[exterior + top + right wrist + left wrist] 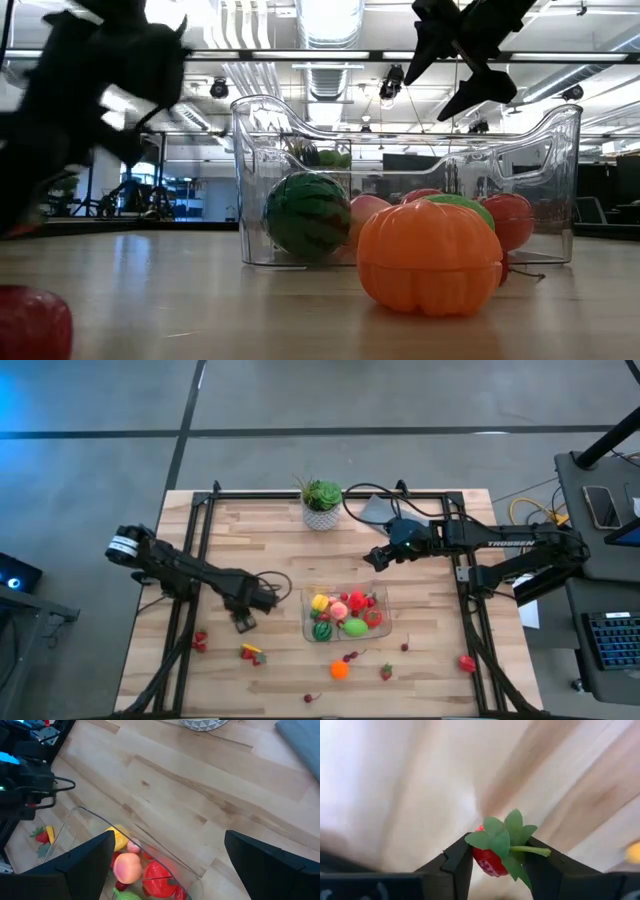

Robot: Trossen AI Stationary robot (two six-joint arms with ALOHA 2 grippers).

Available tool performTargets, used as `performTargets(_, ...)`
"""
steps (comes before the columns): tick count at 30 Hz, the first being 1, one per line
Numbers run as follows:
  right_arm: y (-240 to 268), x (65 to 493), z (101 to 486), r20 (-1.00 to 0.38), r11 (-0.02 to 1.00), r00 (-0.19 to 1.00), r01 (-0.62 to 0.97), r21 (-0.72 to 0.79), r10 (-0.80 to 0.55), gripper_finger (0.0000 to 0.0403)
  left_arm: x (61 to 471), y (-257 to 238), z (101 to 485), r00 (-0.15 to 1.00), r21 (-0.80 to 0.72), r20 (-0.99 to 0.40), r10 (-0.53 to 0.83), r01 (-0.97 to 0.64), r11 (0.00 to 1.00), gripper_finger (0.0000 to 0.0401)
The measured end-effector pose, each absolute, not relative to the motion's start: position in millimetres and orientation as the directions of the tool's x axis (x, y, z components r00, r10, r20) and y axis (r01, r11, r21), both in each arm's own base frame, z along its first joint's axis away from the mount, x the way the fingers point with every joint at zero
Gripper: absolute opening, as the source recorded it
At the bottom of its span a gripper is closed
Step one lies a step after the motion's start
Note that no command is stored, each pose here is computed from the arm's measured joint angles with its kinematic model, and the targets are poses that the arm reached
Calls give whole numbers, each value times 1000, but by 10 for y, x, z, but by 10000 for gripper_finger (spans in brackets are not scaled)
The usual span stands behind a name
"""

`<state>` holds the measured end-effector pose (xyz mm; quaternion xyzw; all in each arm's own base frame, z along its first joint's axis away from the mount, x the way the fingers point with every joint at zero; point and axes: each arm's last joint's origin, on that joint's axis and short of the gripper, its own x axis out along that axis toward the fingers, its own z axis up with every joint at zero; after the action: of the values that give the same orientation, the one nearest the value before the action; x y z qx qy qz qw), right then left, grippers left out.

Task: Pick and placing Produce into tupperware
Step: Put the strawberry into the transparent bin

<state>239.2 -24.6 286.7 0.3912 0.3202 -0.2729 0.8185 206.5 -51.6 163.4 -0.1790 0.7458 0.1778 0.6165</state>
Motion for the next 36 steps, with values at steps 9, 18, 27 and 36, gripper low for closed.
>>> performTargets(9, -142, 2388, 2855, -750, 506, 642, 705, 496, -159, 368, 2576, -423, 2490, 294, 313, -878, 377, -242, 918, 136)
performTargets(18, 93, 2167, 2719, -878, 292, 430, 885, 363, -213, 368, 2944, -381, 2909, 675, 318, -714, 186, 76, 945, 136)
performTargets(27, 265, 2003, 2672, -911, 64, 312, 950, 306, -270, 368, 3120, -394, 2638, 603, 40, -786, -138, 272, 961, 137)
performTargets(36, 360, 1994, 2674, -908, 32, 330, 942, 333, -257, 368, 3348, -457, 2470, 639, 11, -741, -206, 319, 948, 137)
